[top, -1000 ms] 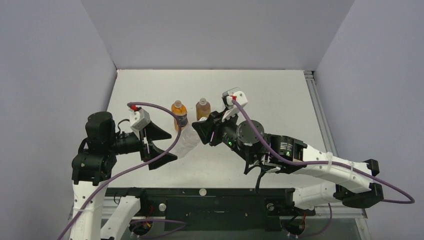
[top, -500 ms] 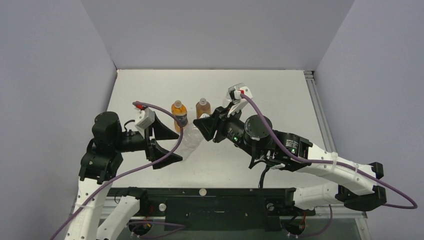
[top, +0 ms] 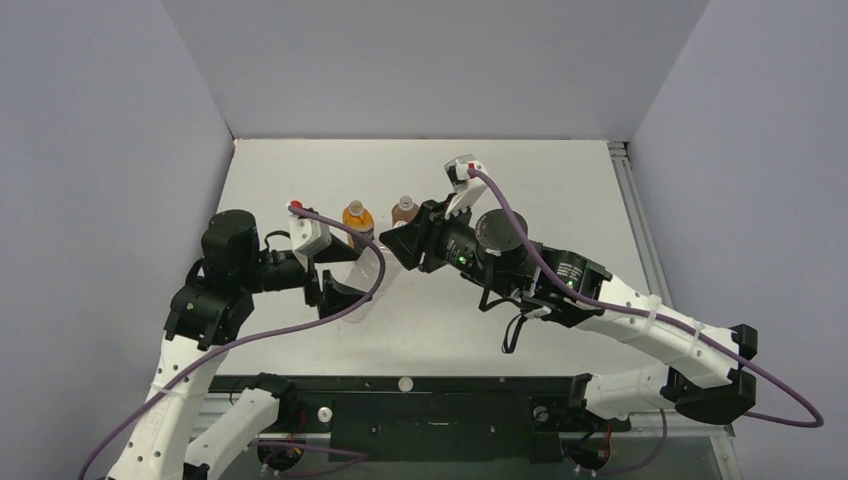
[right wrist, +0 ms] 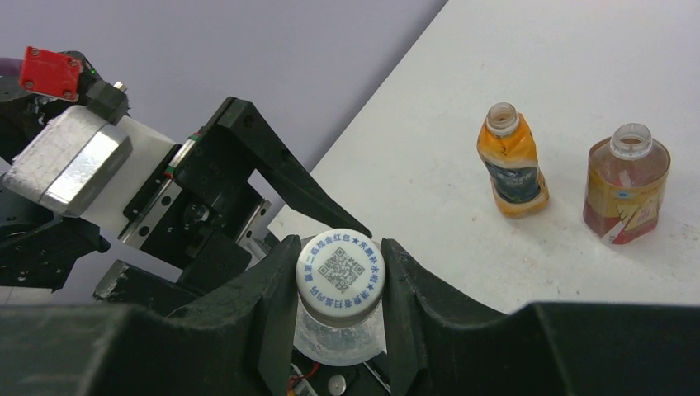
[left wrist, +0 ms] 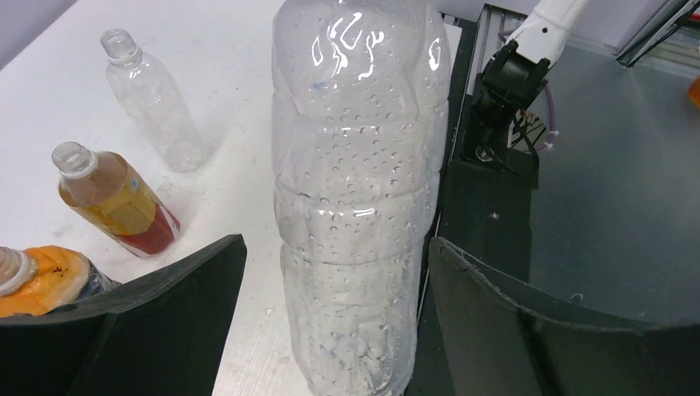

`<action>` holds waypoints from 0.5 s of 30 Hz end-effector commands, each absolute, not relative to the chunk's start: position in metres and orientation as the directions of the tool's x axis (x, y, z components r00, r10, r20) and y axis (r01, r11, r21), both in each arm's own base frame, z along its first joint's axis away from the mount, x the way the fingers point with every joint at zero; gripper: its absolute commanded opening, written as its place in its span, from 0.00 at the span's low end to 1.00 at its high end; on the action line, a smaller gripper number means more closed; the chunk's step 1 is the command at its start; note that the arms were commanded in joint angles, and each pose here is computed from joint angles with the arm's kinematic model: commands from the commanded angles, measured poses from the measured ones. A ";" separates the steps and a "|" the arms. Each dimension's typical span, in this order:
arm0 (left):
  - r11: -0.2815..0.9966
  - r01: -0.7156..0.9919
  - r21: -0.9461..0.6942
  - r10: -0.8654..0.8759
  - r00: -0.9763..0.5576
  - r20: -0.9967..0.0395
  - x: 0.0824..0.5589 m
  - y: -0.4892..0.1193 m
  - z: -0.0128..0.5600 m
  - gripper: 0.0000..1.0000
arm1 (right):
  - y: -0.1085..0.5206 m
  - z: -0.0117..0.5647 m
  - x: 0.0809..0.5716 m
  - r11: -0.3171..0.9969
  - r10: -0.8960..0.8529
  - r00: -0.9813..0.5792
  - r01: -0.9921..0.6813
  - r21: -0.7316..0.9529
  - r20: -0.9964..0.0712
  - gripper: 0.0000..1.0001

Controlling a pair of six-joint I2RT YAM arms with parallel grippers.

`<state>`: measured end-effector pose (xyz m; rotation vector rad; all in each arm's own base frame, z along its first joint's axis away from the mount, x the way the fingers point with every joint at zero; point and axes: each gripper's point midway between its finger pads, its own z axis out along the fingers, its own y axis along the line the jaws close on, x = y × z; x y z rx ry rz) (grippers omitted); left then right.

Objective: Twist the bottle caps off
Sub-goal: Unscrew the bottle cap from the plastic bottle.

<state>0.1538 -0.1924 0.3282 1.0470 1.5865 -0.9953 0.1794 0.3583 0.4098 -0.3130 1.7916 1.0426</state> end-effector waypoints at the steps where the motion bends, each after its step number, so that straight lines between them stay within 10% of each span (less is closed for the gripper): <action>1: 0.279 0.959 -0.042 0.159 -0.090 -0.983 0.162 -0.199 0.342 0.74 | 0.357 0.439 0.180 0.561 0.283 -0.445 -0.642 0.523 -0.850 0.23; 15: 0.250 0.967 -0.055 0.192 -0.105 -0.976 0.149 -0.204 0.327 0.65 | 0.365 0.443 0.190 0.556 0.307 -0.429 -0.644 0.526 -0.850 0.22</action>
